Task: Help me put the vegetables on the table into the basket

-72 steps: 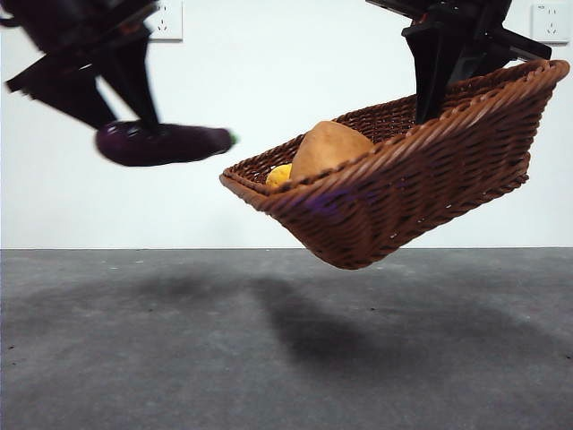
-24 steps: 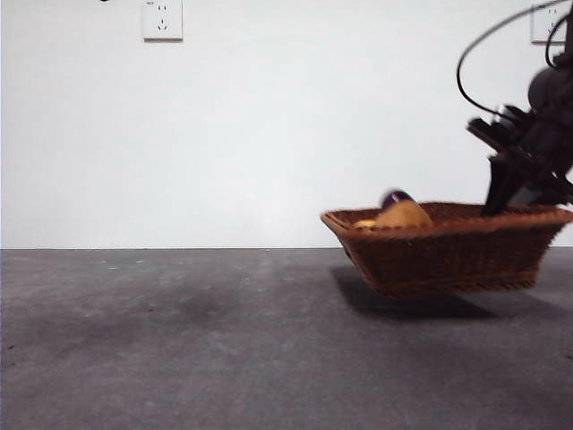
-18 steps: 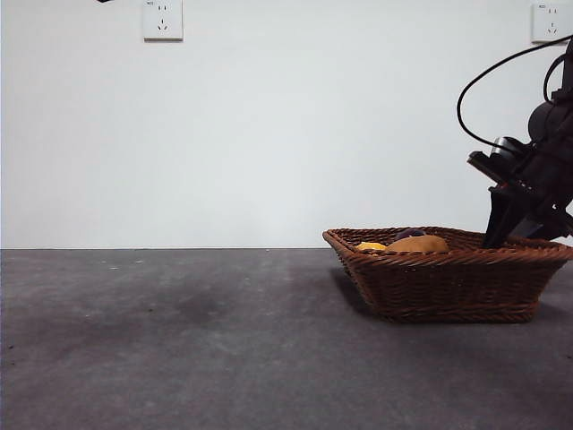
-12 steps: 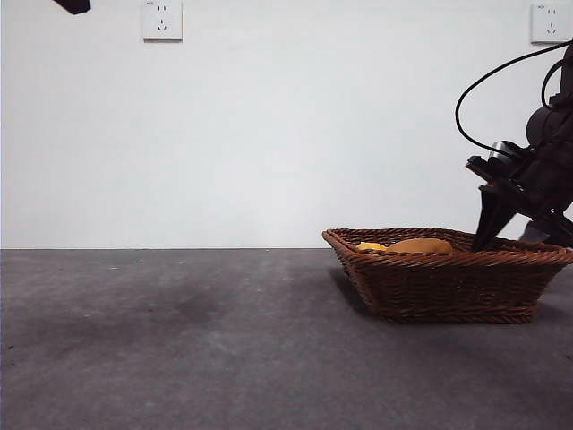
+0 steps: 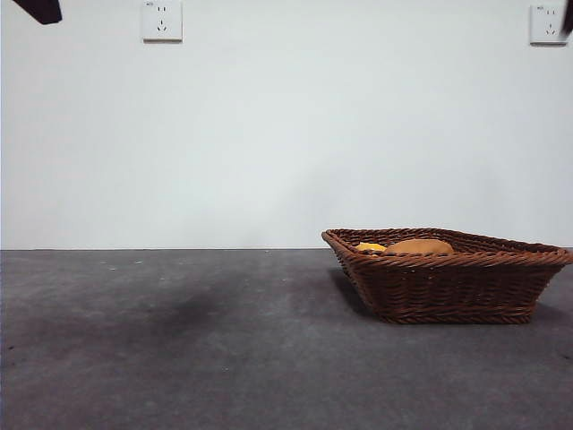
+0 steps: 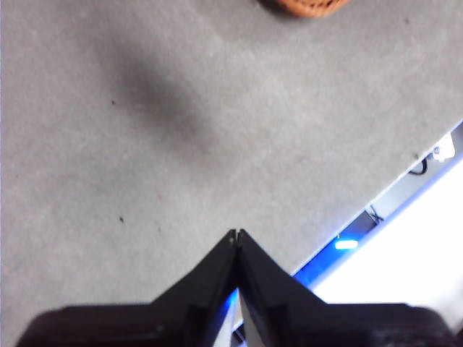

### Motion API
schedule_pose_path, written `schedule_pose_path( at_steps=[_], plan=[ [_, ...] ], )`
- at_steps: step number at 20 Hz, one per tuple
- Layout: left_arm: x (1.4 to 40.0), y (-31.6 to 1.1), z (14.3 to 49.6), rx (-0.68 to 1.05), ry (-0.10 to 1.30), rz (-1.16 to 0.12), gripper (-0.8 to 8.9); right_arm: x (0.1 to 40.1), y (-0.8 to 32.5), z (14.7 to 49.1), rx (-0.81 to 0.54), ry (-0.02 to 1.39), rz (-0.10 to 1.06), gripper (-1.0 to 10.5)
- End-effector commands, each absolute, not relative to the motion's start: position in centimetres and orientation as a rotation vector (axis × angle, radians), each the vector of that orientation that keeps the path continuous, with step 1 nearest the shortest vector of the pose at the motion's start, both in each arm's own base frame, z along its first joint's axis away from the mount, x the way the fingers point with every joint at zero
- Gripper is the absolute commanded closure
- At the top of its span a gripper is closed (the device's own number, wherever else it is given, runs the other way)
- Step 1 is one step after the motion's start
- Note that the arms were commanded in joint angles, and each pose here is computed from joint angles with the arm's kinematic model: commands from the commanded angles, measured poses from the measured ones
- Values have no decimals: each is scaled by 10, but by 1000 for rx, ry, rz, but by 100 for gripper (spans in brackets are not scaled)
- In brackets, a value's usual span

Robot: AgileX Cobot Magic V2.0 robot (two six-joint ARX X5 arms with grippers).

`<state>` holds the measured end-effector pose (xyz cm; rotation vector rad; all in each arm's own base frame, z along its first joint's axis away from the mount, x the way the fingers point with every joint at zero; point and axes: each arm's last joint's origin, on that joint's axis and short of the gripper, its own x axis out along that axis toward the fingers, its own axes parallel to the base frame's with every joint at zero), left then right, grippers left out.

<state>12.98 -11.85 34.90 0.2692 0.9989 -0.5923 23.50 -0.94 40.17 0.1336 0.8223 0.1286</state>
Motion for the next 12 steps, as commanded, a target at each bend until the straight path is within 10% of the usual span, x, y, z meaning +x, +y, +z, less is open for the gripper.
schedule_pose_path(
  at_steps=[1,12],
  plan=[
    [126,-118,347,295,1031,-595,817,194,-9,422,65,752,43,962],
    [87,-107,357,332,1008,-707,817,85,-5,439,89,703,-80,958]
  ],
)
